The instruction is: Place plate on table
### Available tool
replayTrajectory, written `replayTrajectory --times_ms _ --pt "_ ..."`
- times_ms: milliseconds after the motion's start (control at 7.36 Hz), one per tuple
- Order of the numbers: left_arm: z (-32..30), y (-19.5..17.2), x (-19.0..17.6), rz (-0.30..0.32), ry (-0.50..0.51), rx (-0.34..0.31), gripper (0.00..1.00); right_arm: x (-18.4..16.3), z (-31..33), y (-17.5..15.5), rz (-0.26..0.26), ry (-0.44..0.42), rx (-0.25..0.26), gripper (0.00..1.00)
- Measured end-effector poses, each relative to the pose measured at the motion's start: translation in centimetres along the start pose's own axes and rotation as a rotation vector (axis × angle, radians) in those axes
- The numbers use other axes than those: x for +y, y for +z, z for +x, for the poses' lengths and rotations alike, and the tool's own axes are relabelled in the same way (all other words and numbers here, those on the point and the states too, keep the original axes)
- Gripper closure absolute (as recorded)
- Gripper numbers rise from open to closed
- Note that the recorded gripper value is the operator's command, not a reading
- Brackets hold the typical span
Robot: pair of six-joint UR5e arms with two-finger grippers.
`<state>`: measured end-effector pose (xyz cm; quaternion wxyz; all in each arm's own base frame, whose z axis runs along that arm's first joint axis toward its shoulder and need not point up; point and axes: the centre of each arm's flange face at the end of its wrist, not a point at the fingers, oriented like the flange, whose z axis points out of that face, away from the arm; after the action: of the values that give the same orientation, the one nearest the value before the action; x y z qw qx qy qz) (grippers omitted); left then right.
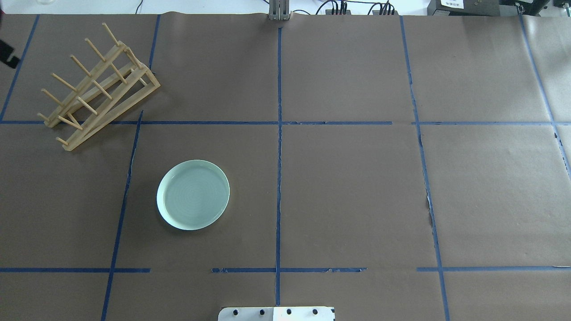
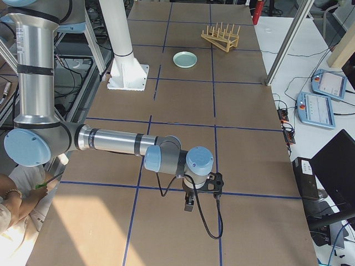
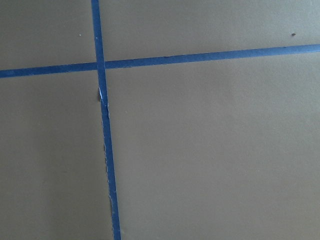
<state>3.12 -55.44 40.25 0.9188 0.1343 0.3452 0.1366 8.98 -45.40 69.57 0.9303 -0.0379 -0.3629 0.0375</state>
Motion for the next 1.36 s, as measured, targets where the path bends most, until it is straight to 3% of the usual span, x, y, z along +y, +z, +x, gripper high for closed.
replayTrajectory --times_ms 272,543,1358 --pt "-13.7 1.5 9.5 -0.056 -0.111 -0.001 0.0 0.0 0.0 0.0 0.0 0.0 0.0 0.0" --pt "-18.5 4.8 17.4 -0.124 -0.226 0.017 0.0 0.0 0.0 0.0 0.0 0.0 0.0 0.0" --pt "-19.5 6.1 18.8 -0.093 -0.221 0.041 0.0 0.0 0.0 0.0 0.0 0.0 0.0 0.0"
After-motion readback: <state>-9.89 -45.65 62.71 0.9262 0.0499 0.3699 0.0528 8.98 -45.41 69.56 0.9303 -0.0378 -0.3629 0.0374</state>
